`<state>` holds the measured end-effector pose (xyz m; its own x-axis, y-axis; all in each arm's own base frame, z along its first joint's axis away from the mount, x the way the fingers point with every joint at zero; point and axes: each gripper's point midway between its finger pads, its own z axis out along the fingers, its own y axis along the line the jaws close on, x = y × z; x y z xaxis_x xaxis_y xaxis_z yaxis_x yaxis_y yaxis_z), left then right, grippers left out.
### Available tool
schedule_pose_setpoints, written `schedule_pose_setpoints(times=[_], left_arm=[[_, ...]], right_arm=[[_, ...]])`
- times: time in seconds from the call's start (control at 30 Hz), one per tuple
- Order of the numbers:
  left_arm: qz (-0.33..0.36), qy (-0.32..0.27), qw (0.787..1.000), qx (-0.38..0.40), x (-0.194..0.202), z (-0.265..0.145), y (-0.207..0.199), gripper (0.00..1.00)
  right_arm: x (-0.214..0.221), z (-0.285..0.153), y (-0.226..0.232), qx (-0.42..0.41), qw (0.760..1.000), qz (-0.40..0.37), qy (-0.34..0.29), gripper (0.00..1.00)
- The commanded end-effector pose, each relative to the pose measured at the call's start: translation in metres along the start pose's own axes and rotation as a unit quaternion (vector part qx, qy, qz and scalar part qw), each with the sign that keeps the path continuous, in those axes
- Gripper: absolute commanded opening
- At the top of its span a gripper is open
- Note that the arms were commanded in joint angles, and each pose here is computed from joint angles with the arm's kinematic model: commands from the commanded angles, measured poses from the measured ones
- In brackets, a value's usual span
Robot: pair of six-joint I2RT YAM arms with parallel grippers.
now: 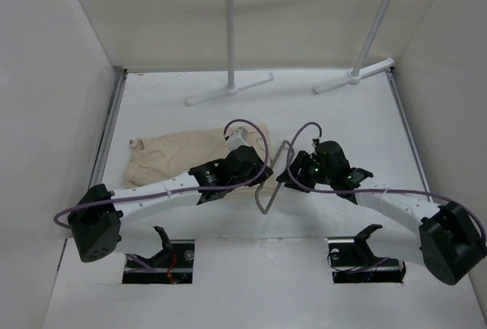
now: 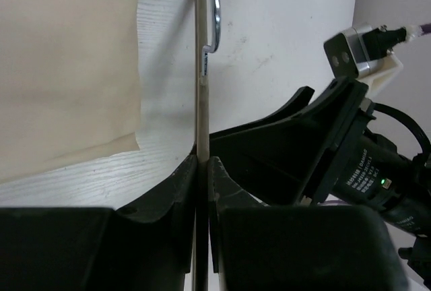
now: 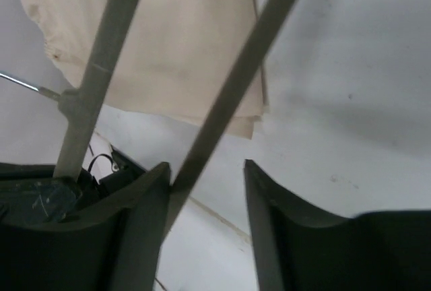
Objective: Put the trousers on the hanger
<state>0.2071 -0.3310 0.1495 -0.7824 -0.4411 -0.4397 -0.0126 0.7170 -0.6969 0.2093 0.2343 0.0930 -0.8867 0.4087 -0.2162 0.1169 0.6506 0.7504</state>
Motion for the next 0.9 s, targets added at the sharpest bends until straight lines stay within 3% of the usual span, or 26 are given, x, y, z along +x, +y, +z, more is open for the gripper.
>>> schedule_pose_setpoints(times=[0.0,0.07,0.23,0.37,0.5,0.7,0.87], left_arm=[[-0.005,-0.010,0.999,0.036,-0.006,-0.012,-0.020,0.00],[0.001,0.004,1.000,0.022,0.002,-0.011,-0.013,0.02],[0.011,0.035,0.999,-0.022,0.012,-0.012,0.010,0.10],[0.012,0.060,0.997,-0.038,0.018,-0.016,0.020,0.27],[0.018,0.079,0.995,-0.052,0.026,-0.021,0.027,0.31],[0.033,0.114,0.990,-0.073,0.042,-0.028,0.030,0.25],[0.036,0.129,0.988,-0.076,0.050,-0.028,0.030,0.10]], right_arm=[[-0.007,0.009,0.032,-0.064,0.998,0.004,-0.003,0.49],[-0.012,0.013,0.041,-0.084,0.996,0.009,-0.008,0.34],[-0.028,0.026,0.045,-0.096,0.995,0.021,-0.024,0.12],[-0.033,0.031,0.046,-0.088,0.995,0.015,-0.034,0.10],[-0.039,0.035,0.039,-0.060,0.997,0.003,-0.049,0.09],[-0.046,0.035,0.040,-0.045,0.997,-0.014,-0.066,0.08],[-0.049,0.034,0.034,-0.031,0.997,-0.024,-0.073,0.09]])
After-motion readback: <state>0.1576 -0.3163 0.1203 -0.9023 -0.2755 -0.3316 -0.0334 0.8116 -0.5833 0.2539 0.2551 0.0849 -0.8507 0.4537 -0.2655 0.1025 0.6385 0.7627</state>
